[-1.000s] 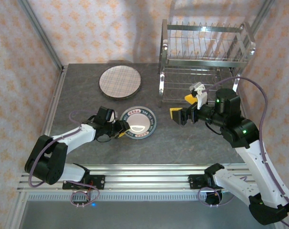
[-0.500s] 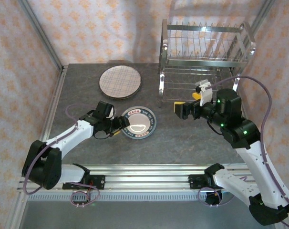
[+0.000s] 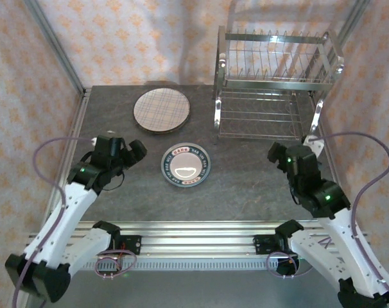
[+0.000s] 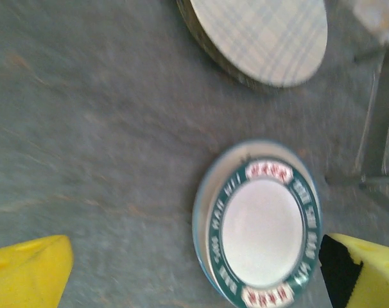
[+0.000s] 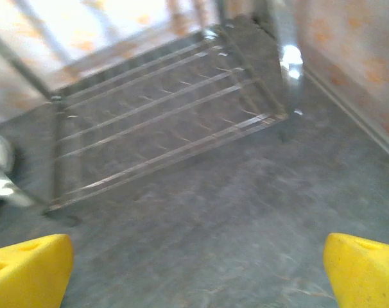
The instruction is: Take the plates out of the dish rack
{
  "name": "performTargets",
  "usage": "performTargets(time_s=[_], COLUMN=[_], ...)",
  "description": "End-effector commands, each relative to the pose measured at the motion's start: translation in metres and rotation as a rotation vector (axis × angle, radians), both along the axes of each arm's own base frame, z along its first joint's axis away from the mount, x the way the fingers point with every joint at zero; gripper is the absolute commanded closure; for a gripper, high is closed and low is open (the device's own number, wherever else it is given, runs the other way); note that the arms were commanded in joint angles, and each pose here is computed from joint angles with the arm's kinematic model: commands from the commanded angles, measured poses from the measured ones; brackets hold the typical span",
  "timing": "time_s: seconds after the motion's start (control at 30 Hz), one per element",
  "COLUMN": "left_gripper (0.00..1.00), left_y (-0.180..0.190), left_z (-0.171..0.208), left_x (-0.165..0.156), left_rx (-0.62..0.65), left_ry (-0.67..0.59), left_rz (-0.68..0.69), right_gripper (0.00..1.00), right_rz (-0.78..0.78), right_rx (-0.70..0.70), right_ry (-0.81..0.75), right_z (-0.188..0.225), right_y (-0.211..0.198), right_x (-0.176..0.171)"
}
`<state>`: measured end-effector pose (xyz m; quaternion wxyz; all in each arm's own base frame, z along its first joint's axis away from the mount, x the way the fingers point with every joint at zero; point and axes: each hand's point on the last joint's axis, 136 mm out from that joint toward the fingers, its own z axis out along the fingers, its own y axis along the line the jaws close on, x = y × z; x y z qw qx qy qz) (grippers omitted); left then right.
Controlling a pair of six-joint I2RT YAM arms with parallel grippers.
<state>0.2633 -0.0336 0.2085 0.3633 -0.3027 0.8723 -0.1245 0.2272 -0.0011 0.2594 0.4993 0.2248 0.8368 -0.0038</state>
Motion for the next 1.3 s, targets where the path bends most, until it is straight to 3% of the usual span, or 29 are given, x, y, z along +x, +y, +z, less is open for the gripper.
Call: performTargets(time_s=[0.0, 0.1, 0.23, 0.4, 0.47, 0.53, 0.6, 0.67, 0.83, 0.93, 1.0, 1.27], left_gripper=[0.01, 0.01, 0.01, 0.0, 0.0, 0.0, 0.0, 0.0, 0.0, 0.0, 0.0, 0.01], left_y=[0.087, 0.099, 0.104, 0.097, 0.088, 0.087, 0.081, 0.078, 0.092, 0.097, 0.095, 0.1], left_z=[0.018, 0.013, -0.015, -0.072, -0.078, -0.083, -0.078, -0.081, -0.096, -0.108, -0.103, -0.101], left_x=[-0.026, -0.009, 0.01, 0.044, 0.063, 0.078, 0.098, 0.107, 0.107, 0.112, 0.117, 0.11], left_rx=[0.362, 0.598, 0.824, 0.746, 0.709, 0.688, 0.662, 0.668, 0.681, 0.636, 0.656, 0.656], left_ry=[-0.055, -0.151, -0.25, -0.181, -0.274, -0.263, -0.369, -0.327, -0.468, -0.335, -0.394, -0.393], left_rz=[0.355, 0.292, 0.228, 0.108, 0.066, 0.043, 0.009, -0.048, 0.039, 0.02, 0.018, 0.057], right_gripper=[0.0, 0.01, 0.01, 0.0, 0.0, 0.0, 0.0, 0.0, 0.0, 0.01, 0.01, 0.01], right_rz=[-0.192, -0.067, -0.033, 0.043, 0.077, 0.103, 0.124, 0.153, 0.143, 0.148, 0.135, 0.139], right_rx=[-0.199, -0.331, -0.315, -0.236, -0.229, -0.194, -0.193, -0.209, -0.15, -0.146, -0.146, -0.152], right_ry=[-0.087, -0.158, -0.163, -0.104, -0.126, -0.158, -0.172, -0.166, -0.209, -0.111, -0.104, -0.096], right_z=[-0.016, -0.047, -0.09, -0.132, -0.134, -0.134, -0.136, -0.139, -0.165, -0.171, -0.17, -0.171], right_y=[-0.038, -0.024, -0.025, -0.021, -0.017, -0.015, -0.016, -0.018, -0.028, -0.029, -0.031, -0.03], right_x=[0.004, 0.03, 0.05, 0.082, 0.1, 0.119, 0.135, 0.146, 0.154, 0.163, 0.166, 0.166])
